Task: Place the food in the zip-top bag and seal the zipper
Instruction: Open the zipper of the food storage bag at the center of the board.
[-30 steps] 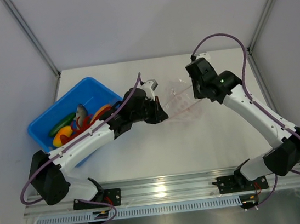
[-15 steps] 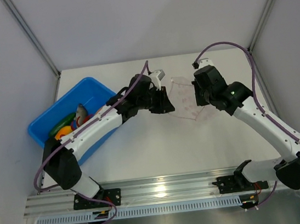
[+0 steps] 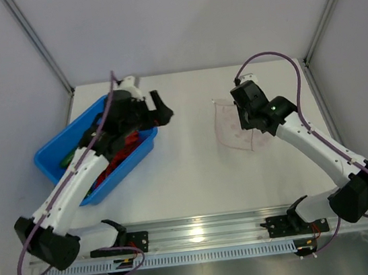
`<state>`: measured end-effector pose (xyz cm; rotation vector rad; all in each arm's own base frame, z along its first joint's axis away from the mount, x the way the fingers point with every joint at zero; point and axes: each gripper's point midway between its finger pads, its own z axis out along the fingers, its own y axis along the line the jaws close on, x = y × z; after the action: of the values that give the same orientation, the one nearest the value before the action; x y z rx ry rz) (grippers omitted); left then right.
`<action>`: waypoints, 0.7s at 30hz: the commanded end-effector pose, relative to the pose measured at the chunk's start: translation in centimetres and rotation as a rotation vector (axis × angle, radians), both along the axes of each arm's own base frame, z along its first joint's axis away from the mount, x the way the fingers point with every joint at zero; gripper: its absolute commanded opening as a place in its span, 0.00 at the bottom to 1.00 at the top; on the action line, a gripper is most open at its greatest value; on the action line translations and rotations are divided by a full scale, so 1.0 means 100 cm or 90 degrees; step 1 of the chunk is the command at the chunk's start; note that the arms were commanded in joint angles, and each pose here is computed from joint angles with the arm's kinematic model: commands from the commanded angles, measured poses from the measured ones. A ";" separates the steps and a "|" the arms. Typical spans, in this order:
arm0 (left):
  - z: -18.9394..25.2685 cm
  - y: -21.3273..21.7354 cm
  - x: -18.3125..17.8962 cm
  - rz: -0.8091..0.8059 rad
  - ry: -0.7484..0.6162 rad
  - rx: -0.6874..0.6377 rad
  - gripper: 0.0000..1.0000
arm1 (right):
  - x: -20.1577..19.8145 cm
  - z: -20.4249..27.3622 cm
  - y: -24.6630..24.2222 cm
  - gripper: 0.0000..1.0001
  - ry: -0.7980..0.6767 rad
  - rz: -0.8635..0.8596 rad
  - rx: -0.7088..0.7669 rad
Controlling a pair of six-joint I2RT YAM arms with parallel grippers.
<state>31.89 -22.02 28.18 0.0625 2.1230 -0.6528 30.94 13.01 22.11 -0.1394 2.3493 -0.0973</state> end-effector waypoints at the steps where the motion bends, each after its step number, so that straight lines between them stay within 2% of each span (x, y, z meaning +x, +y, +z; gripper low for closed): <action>1: -0.010 0.089 -0.006 0.186 0.023 0.038 0.99 | 0.007 0.016 -0.006 0.00 -0.023 -0.019 -0.010; 6: -0.040 0.171 -0.027 0.329 0.054 0.066 0.99 | 0.005 0.014 -0.004 0.00 -0.009 -0.006 -0.008; 11: -0.091 0.218 -0.056 0.395 0.142 0.063 1.00 | 0.002 0.009 0.002 0.00 0.005 0.021 0.005; 14: -0.100 0.249 -0.067 0.454 0.164 0.042 0.99 | -0.001 0.001 0.005 0.00 0.020 0.031 0.008; 17: -0.104 0.285 -0.083 0.550 0.171 0.092 0.99 | -0.005 -0.006 0.011 0.00 0.032 0.048 0.023; 21: -0.102 0.301 -0.093 0.610 0.157 0.125 0.99 | -0.009 -0.016 0.022 0.00 0.051 0.074 0.048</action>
<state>23.48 6.53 17.17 -0.9017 2.1639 0.0196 30.14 14.05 20.69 -0.2177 2.4183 -0.0252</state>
